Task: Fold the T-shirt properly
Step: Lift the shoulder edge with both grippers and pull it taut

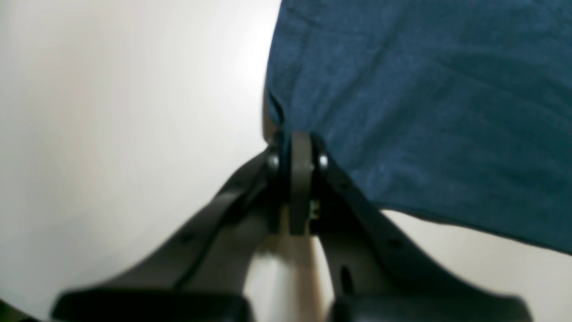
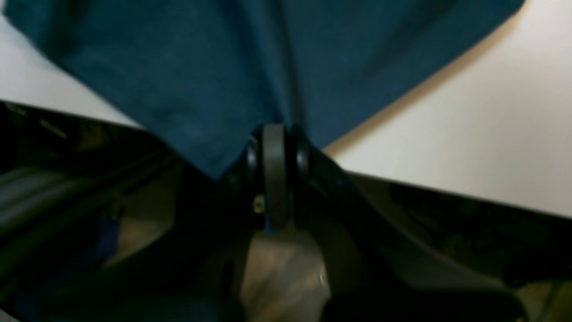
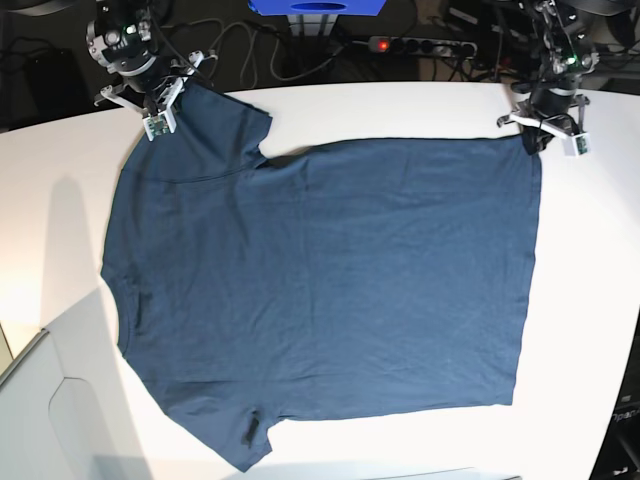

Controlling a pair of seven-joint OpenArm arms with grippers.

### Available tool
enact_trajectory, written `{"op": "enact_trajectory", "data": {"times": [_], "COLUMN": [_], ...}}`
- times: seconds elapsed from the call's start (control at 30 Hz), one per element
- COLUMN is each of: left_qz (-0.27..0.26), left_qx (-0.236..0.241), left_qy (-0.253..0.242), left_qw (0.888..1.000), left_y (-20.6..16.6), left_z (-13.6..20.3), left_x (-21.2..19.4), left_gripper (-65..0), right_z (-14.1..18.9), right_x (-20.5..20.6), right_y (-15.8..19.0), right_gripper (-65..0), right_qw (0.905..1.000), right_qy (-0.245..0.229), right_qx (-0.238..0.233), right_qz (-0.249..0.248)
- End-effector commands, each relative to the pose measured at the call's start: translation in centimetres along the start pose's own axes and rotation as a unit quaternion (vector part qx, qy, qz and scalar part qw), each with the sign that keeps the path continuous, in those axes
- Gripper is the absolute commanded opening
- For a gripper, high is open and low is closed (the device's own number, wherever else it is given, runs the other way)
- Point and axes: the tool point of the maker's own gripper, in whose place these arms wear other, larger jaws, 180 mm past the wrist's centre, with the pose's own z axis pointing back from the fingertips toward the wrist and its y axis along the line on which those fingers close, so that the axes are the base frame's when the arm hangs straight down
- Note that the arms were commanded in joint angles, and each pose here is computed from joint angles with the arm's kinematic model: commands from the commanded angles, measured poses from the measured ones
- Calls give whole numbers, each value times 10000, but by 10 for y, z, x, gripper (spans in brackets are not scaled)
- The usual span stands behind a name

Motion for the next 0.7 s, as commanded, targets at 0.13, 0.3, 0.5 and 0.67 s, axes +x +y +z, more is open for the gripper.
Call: {"op": "enact_trajectory", "data": {"times": [0.13,0.3,0.5,0.67], "left_qz": [-237,-465,-705,-818], "left_qx": [65,-12,-99,-135], "left_qy": [134,7,-107,-177], "left_qw": [9996,9989,9974,9964], "left_y": [5,-4,-14,-20], "left_z": [18,33,48,56], "left_x": [-7,3,14,20], "left_gripper": [-650,-650,-650,-650], "right_z": [23,33,39,44], "right_x": [9,8,-3,-11], "right_y": [-13,-23,-24,-13], "right_gripper": [-650,-650,-650,-650], "right_qw": [9994,9988,9988,9989], "right_qy": [-248,-255,-242,-325], "right_qx": [-242,-410,-436,-316], "right_qz": [25,14,-13,-99]}}
